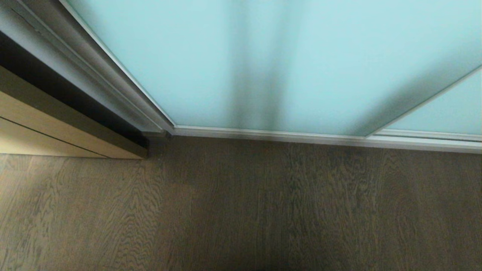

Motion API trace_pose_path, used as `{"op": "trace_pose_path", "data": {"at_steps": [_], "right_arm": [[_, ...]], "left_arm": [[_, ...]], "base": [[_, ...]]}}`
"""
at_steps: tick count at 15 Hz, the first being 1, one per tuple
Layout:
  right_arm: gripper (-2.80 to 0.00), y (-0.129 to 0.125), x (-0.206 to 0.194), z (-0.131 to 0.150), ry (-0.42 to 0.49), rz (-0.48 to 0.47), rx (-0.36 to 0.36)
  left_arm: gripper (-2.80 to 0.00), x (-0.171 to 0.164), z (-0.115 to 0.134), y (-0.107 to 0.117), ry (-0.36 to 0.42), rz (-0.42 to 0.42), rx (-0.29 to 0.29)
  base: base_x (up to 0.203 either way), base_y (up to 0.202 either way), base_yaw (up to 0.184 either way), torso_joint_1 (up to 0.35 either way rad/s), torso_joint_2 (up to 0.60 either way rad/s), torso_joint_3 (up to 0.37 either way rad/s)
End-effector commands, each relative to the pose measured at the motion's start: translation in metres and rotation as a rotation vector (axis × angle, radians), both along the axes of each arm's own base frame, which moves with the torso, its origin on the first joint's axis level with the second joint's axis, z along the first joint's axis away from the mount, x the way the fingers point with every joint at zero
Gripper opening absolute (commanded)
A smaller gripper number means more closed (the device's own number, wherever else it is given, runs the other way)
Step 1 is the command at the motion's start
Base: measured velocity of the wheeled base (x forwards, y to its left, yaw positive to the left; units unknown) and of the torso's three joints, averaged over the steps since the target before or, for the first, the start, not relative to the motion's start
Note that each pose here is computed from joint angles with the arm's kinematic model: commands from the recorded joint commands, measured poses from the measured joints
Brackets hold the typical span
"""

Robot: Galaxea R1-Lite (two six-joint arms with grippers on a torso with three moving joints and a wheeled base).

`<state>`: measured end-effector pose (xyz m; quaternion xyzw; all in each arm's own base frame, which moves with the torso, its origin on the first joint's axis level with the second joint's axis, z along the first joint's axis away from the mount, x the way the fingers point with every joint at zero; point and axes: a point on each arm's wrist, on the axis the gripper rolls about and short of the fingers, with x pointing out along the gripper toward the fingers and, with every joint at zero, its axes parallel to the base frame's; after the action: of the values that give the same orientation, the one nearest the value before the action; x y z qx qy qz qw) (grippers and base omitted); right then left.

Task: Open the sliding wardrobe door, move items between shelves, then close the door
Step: Open the door

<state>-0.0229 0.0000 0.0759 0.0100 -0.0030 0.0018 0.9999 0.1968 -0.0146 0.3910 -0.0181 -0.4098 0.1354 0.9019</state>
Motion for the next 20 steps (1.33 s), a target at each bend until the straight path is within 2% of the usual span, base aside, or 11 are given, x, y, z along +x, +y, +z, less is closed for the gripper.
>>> {"op": "trace_pose_path", "data": {"at_steps": [1, 3, 10, 15, 20], "right_arm": [[-2.80, 0.000, 0.000, 0.000, 0.002, 0.001, 0.000], [-2.80, 0.000, 0.000, 0.000, 0.002, -0.001, 0.000], [-2.80, 0.000, 0.000, 0.000, 0.002, 0.001, 0.000], [-2.80, 0.000, 0.000, 0.000, 0.002, 0.000, 0.000], [-2.80, 0.000, 0.000, 0.000, 0.002, 0.001, 0.000]], "left_arm": [[-2.80, 0.019, -0.005, -0.001, 0.024, 0.011, -0.004], [-2.80, 0.030, -0.003, -0.001, 0.008, 0.023, -0.019], [-2.80, 0.061, -0.011, -0.004, 0.039, 0.020, -0.018], [-2.80, 0.081, -0.008, -0.006, 0.024, 0.020, -0.021], [-2.80, 0.079, -0.008, -0.015, 0.023, -0.026, -0.029]], "base": [[0.000, 0.000, 0.000, 0.000, 0.00, 0.000], [0.000, 0.000, 0.000, 0.000, 0.00, 0.000], [0.000, 0.000, 0.000, 0.000, 0.00, 0.000], [0.000, 0.000, 0.000, 0.000, 0.00, 0.000], [0.000, 0.000, 0.000, 0.000, 0.00, 0.000]]}}
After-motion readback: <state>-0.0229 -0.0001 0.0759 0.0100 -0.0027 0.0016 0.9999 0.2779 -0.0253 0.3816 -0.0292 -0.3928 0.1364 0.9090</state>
